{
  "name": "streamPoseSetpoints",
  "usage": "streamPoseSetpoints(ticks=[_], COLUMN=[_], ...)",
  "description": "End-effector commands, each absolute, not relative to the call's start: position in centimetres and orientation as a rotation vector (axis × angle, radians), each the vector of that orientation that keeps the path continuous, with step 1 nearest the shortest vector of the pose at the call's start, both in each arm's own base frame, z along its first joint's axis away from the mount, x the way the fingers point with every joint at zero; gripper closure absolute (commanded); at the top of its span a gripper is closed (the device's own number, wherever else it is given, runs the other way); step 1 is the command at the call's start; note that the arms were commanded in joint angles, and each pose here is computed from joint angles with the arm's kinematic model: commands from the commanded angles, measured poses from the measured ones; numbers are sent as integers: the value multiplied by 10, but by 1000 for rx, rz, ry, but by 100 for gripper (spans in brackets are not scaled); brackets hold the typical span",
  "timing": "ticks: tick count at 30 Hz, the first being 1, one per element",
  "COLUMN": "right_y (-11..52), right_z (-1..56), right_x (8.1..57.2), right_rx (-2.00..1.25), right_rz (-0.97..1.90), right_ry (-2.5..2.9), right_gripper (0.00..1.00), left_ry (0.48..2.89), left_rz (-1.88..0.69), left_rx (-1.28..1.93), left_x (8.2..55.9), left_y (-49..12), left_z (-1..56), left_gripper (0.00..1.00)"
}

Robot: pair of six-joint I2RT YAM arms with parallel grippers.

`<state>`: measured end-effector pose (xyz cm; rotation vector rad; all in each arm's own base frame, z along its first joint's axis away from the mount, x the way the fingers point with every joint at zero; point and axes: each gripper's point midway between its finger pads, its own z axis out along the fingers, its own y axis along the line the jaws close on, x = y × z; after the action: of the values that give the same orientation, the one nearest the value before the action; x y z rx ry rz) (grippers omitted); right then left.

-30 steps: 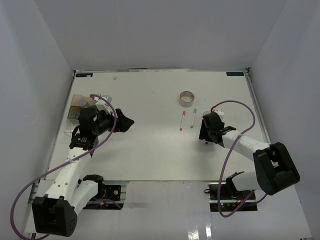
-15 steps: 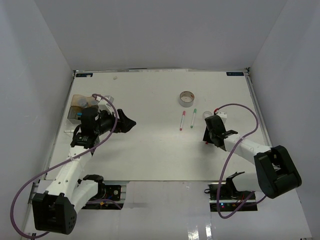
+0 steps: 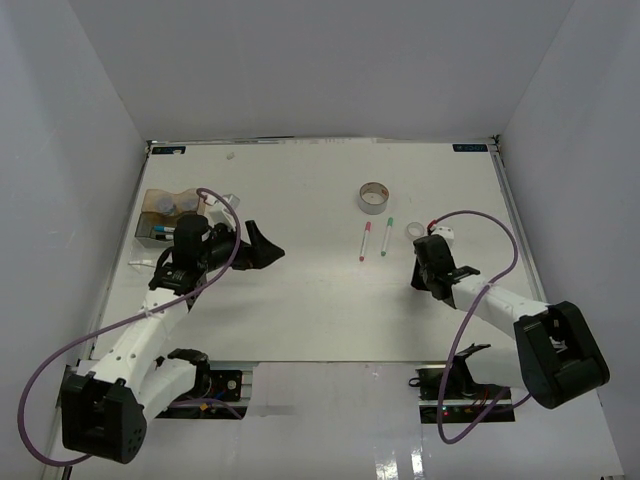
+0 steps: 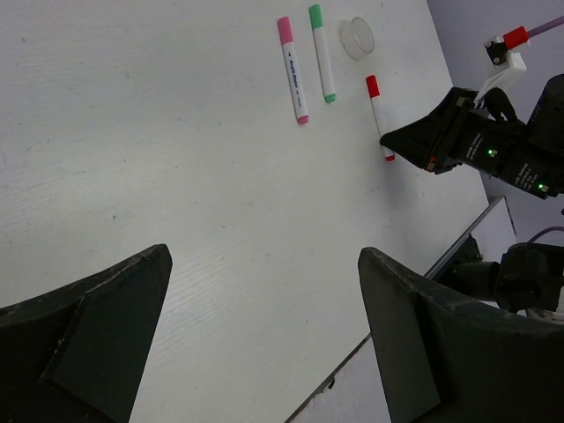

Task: Sort the stationery into containers
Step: Pick up the pen from the center of the board.

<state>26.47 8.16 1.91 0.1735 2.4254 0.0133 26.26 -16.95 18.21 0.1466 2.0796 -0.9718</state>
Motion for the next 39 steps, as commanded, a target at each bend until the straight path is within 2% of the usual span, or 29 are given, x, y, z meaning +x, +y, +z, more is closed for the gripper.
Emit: streamPoseSetpoints(ticks=[1, 8, 15, 23, 39], right_y=[95, 163, 245, 285, 303], right_z=[17, 79, 129, 169, 181], right_x=[254, 252, 221, 219, 212], right_rx=[77, -322, -639, -657, -613], right_rz=[81, 316, 563, 696, 828], right_ry=[2449, 2232, 2050, 1933, 1891], right_gripper=[92, 92, 88, 87, 85], left_ry=[2078, 2123, 2176, 2228, 2200], left_rz=[-1007, -1045, -1085, -1058, -1113], left_rx=[130, 51, -26, -153, -232], left_x=[263, 264, 267, 268, 269], left_y=[-179, -202, -242, -277, -304], left_z=[194, 203, 208, 193, 185], left_gripper=[2, 2, 3, 16, 40])
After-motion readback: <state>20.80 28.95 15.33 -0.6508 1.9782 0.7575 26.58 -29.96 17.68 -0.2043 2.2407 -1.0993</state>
